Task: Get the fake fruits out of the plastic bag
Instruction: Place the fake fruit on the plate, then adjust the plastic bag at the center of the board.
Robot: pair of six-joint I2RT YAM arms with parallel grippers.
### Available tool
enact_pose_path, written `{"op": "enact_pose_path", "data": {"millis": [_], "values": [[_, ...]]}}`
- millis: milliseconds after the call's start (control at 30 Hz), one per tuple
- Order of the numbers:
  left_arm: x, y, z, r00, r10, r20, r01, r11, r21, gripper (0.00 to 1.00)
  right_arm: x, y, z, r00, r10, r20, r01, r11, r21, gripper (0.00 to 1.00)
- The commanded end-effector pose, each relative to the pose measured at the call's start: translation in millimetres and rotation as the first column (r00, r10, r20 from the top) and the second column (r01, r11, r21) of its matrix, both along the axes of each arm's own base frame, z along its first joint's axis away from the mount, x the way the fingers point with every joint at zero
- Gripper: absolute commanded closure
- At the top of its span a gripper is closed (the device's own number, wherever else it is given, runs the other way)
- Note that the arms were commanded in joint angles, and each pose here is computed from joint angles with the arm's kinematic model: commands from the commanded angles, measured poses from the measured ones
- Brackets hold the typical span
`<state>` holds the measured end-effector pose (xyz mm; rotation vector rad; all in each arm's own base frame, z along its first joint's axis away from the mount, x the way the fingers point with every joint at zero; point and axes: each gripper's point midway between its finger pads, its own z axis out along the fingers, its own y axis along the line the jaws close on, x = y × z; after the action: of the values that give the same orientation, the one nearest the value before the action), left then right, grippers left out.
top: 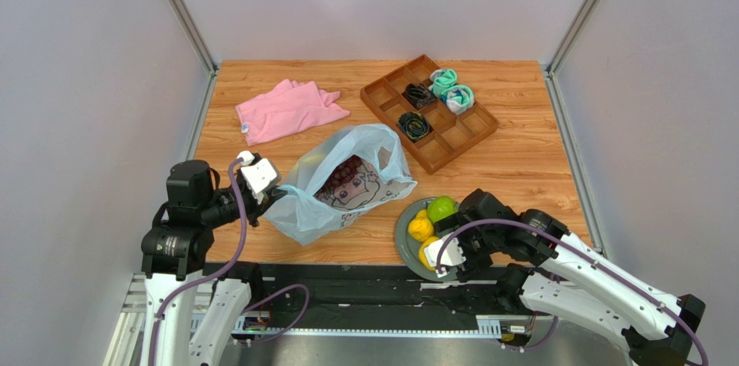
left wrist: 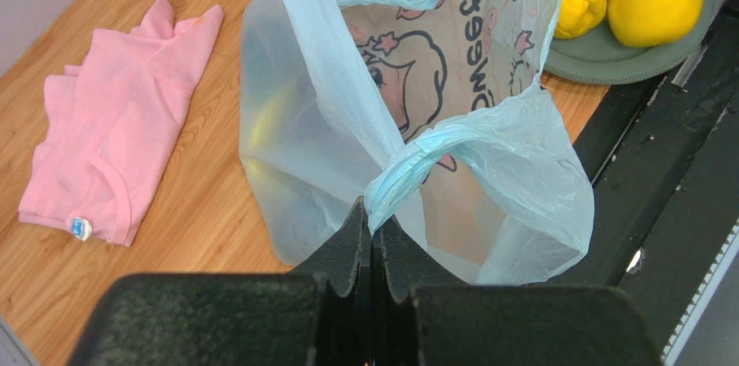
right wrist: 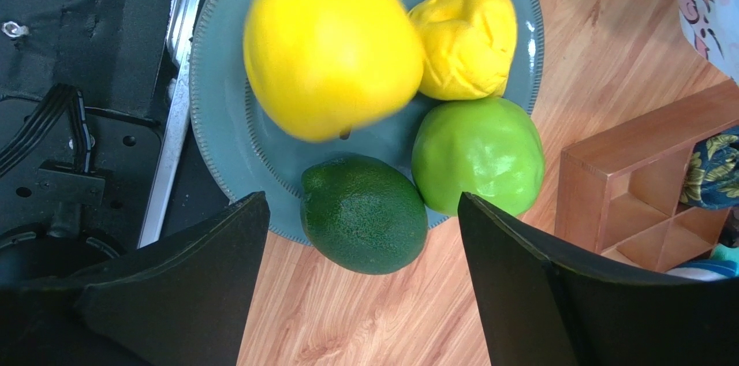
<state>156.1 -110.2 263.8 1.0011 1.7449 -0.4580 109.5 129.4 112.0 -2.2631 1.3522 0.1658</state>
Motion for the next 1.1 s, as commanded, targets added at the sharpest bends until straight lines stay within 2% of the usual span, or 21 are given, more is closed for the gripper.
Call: {"op": "enact_pose_path", "data": {"millis": [0,233,333,367,400,433,467,500,533,567,600,633,667,700,767,800,833,900,967,1000,1067], "values": [[0,-3,9,1.000,-0.016,0.019,0.016,1.000,-0.017,1.00,5,6,8,1.000,0.015,0.014,-0.015,1.000,0.001,0.14],[0,-3,10,1.000,-0.018,0.019,0.019,1.000,-0.010,1.00,47,57,69,0.990,-0.033,0.138,0.006,0.981,0.193,0.14],[10,-6,26,0.995,-0.090,0.052,0.089,0.995,0.034,0.93,68,84,94,0.985,-0.102,0.138,0.059,0.957,0.284,0.14],[11,-8,55,0.985,-0.125,0.122,0.119,0.992,0.049,0.91,71,89,97,0.986,-0.120,0.115,0.082,0.953,0.293,0.15],[14,-9,66,0.978,-0.156,0.139,0.148,0.986,0.072,0.91,73,95,107,0.984,-0.160,0.080,0.126,0.938,0.324,0.15],[24,-10,58,0.971,-0.224,0.081,0.213,0.969,0.128,0.90,75,100,104,0.984,-0.174,0.046,0.151,0.938,0.313,0.15],[27,-10,90,0.955,-0.256,0.151,0.229,0.957,0.175,0.90,75,103,106,0.983,-0.180,0.022,0.163,0.933,0.321,0.15],[31,-12,96,0.946,-0.293,0.140,0.262,0.943,0.204,0.91,73,105,105,0.980,-0.198,-0.015,0.193,0.927,0.323,0.15],[41,-12,80,0.945,-0.326,0.013,0.316,0.924,0.217,0.91,72,107,106,0.980,-0.198,-0.035,0.199,0.927,0.317,0.15],[44,-11,105,0.937,-0.344,0.052,0.319,0.909,0.270,0.91,68,108,106,0.979,-0.196,-0.060,0.205,0.927,0.316,0.15],[42,-15,105,0.918,-0.397,0.014,0.374,0.877,0.302,0.92,67,108,108,0.977,-0.202,-0.073,0.214,0.925,0.314,0.15],[44,-16,94,0.909,-0.405,-0.097,0.415,0.858,0.301,0.93,64,106,110,0.971,-0.219,-0.097,0.238,0.921,0.308,0.15],[56,-5,96,0.935,-0.339,-0.103,0.351,0.850,0.392,0.94,65,105,109,0.967,-0.232,-0.104,0.253,0.922,0.294,0.15],[57,-8,92,0.931,-0.343,-0.121,0.361,0.829,0.427,0.94,64,103,107,0.965,-0.236,-0.111,0.258,0.925,0.278,0.15],[59,-2,85,0.916,-0.387,-0.106,0.382,0.760,0.526,0.96,65,98,103,0.961,-0.253,-0.112,0.273,0.931,0.241,0.15],[58,-3,84,0.883,-0.464,-0.075,0.417,0.701,0.579,0.97,66,97,102,0.960,-0.261,-0.107,0.279,0.931,0.234,0.15],[50,1,85,0.873,-0.485,-0.052,0.414,0.682,0.603,0.98,68,97,101,0.958,-0.267,-0.102,0.284,0.930,0.232,0.15],[43,7,70,0.855,-0.511,-0.084,0.440,0.632,0.638,0.99,72,98,96,0.956,-0.279,-0.096,0.293,0.930,0.221,0.15],[38,19,59,0.882,-0.458,-0.108,0.408,0.630,0.660,1.00,76,102,98,0.953,-0.287,-0.093,0.301,0.924,0.237,0.15],[39,24,56,0.919,-0.376,-0.118,0.358,0.671,0.650,1.00,80,106,98,0.950,-0.297,-0.098,0.312,0.919,0.241,0.15],[35,46,32,0.952,-0.249,-0.176,0.300,0.659,0.690,1.00,87,116,101,0.940,-0.322,-0.113,0.341,0.896,0.283,0.15]]}}
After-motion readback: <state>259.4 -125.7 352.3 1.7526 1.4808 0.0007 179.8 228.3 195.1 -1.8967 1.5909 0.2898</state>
